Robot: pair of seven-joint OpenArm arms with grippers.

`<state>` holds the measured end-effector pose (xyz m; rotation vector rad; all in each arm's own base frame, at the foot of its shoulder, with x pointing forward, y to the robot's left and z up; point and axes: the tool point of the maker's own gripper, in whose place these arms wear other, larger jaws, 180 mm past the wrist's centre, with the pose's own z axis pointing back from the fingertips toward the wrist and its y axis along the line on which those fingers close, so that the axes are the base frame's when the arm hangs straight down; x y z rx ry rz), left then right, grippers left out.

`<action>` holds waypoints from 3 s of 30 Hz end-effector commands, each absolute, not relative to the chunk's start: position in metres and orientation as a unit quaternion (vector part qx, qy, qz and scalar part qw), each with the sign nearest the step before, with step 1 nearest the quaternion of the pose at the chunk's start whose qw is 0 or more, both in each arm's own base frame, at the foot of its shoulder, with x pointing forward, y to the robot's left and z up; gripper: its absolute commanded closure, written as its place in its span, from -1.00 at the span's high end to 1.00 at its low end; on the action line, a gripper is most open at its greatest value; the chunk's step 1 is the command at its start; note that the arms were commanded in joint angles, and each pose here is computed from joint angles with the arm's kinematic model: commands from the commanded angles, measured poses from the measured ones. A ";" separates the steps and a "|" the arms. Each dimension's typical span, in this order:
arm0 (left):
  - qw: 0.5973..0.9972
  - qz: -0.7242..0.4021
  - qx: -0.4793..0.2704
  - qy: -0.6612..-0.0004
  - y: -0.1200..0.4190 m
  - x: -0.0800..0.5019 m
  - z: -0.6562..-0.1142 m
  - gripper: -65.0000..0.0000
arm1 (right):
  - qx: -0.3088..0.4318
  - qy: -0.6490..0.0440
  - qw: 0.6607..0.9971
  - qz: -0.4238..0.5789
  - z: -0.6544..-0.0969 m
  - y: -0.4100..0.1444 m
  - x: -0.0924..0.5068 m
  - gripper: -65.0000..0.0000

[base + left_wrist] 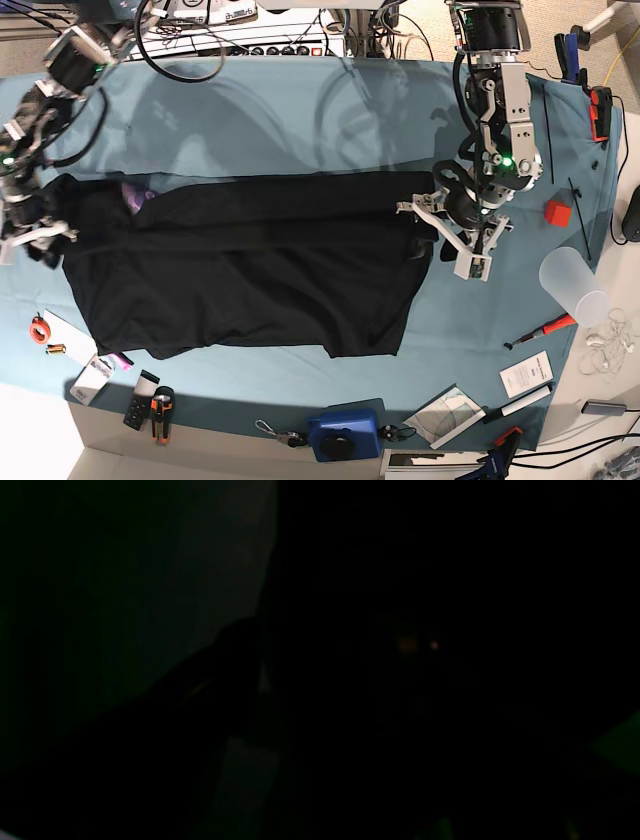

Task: Layout the t-shirt on the table in an organized manner, then fold the t-shirt properly
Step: 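Fold the lifted edge with both grippers over onto the shirt body, then release the folded edge and raise both grippers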

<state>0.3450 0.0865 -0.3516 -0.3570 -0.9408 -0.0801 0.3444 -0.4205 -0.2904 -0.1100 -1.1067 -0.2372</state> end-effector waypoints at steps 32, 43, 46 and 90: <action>0.905 -0.012 -0.211 -0.368 0.078 0.256 -0.364 0.05 | 0.026 -0.527 0.819 -0.227 -0.274 -0.472 0.187 -0.28; 0.904 -0.019 -0.225 -0.363 0.072 0.253 -0.364 0.05 | 0.089 -0.506 0.843 -0.161 -0.317 -0.404 0.233 -0.28; 0.904 -0.019 -0.225 -0.363 0.072 0.253 -0.364 0.05 | 0.068 -0.487 0.862 -0.124 -0.329 -0.393 0.248 -0.28; 0.899 -0.038 -0.231 -0.371 0.068 0.254 -0.360 0.05 | 0.000 -0.416 0.903 -0.106 -0.340 -0.422 0.266 0.08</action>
